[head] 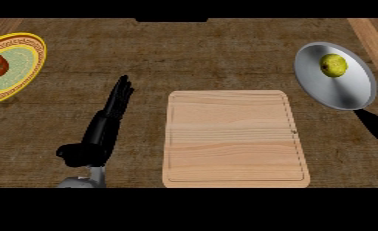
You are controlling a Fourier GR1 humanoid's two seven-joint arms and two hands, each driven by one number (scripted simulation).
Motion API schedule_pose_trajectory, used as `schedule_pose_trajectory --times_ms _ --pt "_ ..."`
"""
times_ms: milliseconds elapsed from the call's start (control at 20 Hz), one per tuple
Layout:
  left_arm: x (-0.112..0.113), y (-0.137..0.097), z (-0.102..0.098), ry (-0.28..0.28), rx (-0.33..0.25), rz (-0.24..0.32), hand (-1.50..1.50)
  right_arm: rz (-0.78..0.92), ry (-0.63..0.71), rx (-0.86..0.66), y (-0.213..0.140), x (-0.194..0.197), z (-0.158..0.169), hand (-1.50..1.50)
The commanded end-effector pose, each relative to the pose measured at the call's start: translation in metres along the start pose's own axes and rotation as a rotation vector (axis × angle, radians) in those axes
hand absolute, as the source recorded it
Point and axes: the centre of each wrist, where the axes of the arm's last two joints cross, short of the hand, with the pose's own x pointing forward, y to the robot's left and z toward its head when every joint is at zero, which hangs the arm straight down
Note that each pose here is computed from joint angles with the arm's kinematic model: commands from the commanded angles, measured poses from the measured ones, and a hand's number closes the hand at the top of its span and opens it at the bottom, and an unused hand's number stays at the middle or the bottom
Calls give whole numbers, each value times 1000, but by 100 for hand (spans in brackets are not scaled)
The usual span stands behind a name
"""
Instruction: Pick the pear from the cutting board and place it in the pan
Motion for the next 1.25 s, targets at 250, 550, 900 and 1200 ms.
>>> schedule_pose_trajectory --times_ms 250,550,900,1200 --pt "0 15 2 4 2 -6 0 25 -1 34 2 -16 22 -150" --pt "8 9 -2 -4 23 -10 0 83 9 24 -4 -17 34 -150" --pt "-13 14 8 9 3 -1 0 127 19 32 -27 1 34 -150" --pt "3 -20 1 -7 10 -2 0 214 -34 -19 -18 -4 31 -150"
